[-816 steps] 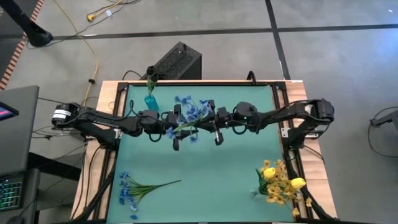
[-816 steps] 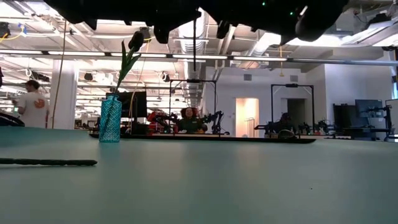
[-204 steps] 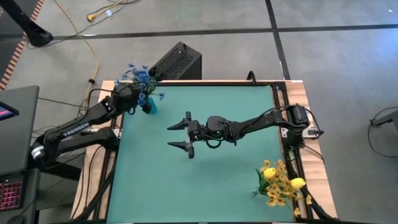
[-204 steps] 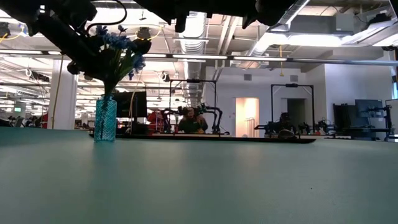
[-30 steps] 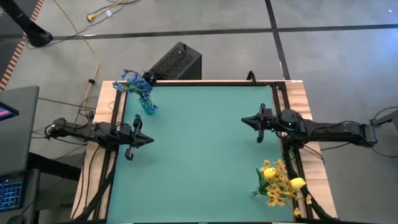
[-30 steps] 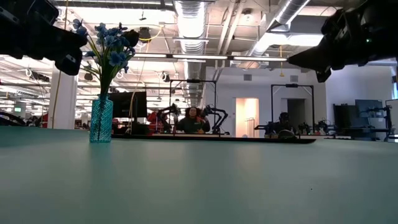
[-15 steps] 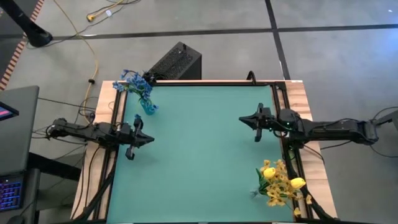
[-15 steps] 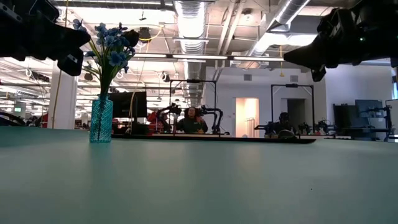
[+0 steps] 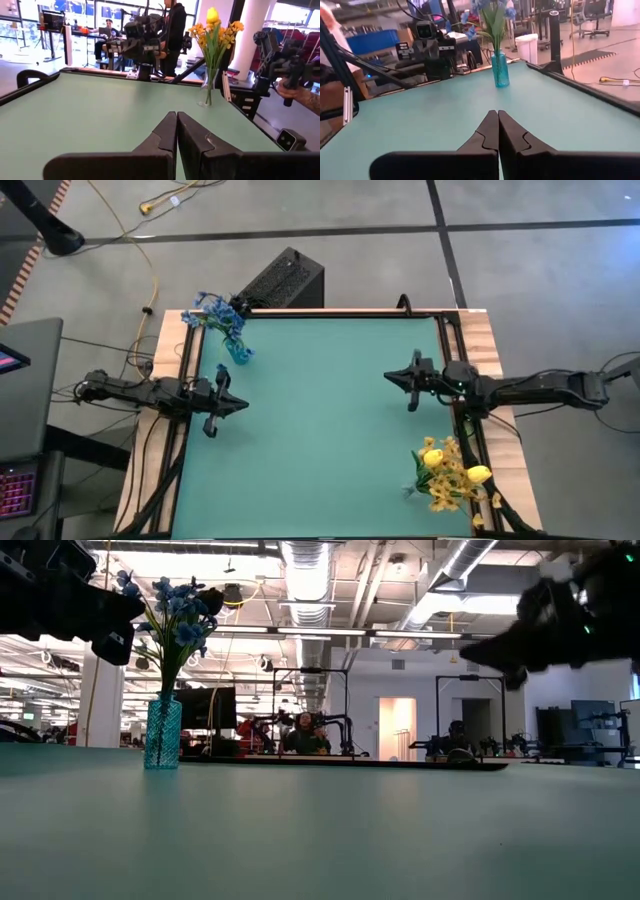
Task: Sort flowers into vase by color
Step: Return to Home Position
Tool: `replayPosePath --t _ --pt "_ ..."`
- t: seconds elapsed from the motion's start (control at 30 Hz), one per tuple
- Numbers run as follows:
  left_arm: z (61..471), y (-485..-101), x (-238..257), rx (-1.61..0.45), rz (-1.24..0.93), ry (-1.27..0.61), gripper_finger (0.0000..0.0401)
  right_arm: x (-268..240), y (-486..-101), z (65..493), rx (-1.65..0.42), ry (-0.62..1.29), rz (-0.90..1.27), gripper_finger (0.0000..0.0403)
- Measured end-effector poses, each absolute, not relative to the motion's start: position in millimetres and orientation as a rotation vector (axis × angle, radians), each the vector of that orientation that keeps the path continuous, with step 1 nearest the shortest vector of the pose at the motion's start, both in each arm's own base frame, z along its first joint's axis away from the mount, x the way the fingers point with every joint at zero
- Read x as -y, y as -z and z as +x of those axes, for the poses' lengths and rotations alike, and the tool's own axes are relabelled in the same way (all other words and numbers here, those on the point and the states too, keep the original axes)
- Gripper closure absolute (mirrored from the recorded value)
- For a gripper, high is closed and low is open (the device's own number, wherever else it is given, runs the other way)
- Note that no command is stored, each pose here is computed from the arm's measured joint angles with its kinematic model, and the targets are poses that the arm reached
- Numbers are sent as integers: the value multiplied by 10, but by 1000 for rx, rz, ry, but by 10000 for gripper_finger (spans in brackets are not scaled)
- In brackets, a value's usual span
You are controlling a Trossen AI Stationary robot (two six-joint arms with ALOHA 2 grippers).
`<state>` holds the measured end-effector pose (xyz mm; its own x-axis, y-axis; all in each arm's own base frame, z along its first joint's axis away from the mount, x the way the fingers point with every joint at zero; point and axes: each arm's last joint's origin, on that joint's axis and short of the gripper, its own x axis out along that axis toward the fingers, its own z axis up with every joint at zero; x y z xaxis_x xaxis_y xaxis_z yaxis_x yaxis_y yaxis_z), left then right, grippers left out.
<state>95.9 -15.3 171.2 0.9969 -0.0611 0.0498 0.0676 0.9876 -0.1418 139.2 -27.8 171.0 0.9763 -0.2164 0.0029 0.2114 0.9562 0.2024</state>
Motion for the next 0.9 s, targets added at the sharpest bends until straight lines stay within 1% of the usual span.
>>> replayPosePath --t 0.03,0.13,0.37,0.73,0.9 --pt "959 -1711 153 45 -144 65 401 276 -1633 1365 16 221 210 381" --pt "959 -1710 153 44 -144 66 401 281 -1592 1347 -43 235 218 381" --pt "959 -1709 154 44 -117 70 401 259 -1607 1244 -61 233 166 381" --pt "960 -1709 150 46 -117 56 401 168 -1637 1015 -34 187 102 381" --pt "960 -1708 151 45 -117 59 401 127 -1674 973 6 131 80 381"
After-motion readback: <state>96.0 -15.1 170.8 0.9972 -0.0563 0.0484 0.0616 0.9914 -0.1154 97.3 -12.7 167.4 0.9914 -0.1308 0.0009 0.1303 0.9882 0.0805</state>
